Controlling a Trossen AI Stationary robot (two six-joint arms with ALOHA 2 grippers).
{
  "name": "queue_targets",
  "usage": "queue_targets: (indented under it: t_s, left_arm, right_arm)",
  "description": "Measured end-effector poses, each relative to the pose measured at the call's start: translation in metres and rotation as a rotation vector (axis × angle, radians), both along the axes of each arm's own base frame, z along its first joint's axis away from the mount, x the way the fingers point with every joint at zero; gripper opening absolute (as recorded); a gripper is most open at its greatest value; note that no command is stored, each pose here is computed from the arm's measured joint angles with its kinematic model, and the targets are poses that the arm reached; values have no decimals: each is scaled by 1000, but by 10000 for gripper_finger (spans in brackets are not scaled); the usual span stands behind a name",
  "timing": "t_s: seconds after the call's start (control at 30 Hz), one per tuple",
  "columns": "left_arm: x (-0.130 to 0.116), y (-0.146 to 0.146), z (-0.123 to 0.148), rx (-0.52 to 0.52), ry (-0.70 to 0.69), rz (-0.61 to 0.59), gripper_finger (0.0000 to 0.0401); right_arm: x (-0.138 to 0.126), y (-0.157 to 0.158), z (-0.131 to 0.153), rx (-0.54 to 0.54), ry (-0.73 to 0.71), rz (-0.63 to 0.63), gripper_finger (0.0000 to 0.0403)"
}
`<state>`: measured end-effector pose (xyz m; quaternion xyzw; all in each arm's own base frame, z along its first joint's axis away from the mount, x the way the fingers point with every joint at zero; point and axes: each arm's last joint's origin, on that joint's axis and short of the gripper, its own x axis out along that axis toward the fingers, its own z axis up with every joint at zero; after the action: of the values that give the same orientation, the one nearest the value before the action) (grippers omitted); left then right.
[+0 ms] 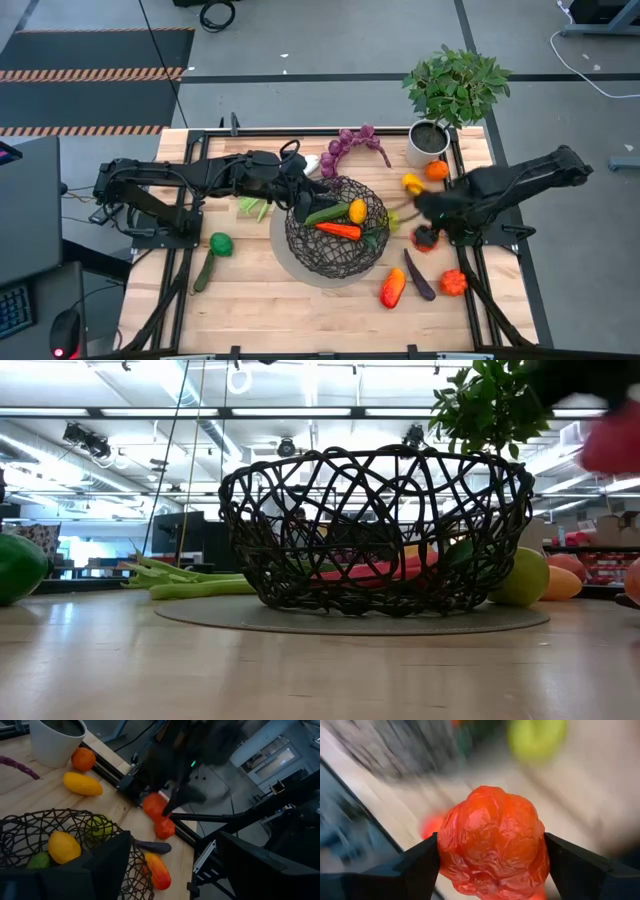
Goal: Build produce basket
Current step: Put the orange squash into the black wire basket, then put the green apple into the black wire basket
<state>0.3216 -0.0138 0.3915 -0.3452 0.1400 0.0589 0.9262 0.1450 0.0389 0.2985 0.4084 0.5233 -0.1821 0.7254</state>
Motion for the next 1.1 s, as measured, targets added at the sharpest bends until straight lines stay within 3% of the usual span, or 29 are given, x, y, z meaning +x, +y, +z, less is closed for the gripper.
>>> queue_targets:
  t_s: [0.17,0.3,0.57,0.8,1.0,1.1]
  left_arm:
    - [0,1,0,7,-1,24,297]
    - [-1,2,3,8,-22,34,297]
    - [-1,-3,7,6,-56,20,297]
    - [-2,-15,6,22,-48,-21,297]
    - [-4,-24,1,69,3,-64,297]
    - [-5,-26,-1,72,26,-74,297]
  right_arm:
    - [15,-13,48,-221,-349,-138,328]
    - [33,-20,55,-309,-474,-140,328]
    - [79,-21,30,-310,-392,-34,329]
    - [98,-32,22,-269,-391,-76,346]
    - [108,-40,25,-175,-473,-149,392]
    - [112,-40,24,-127,-474,-156,394]
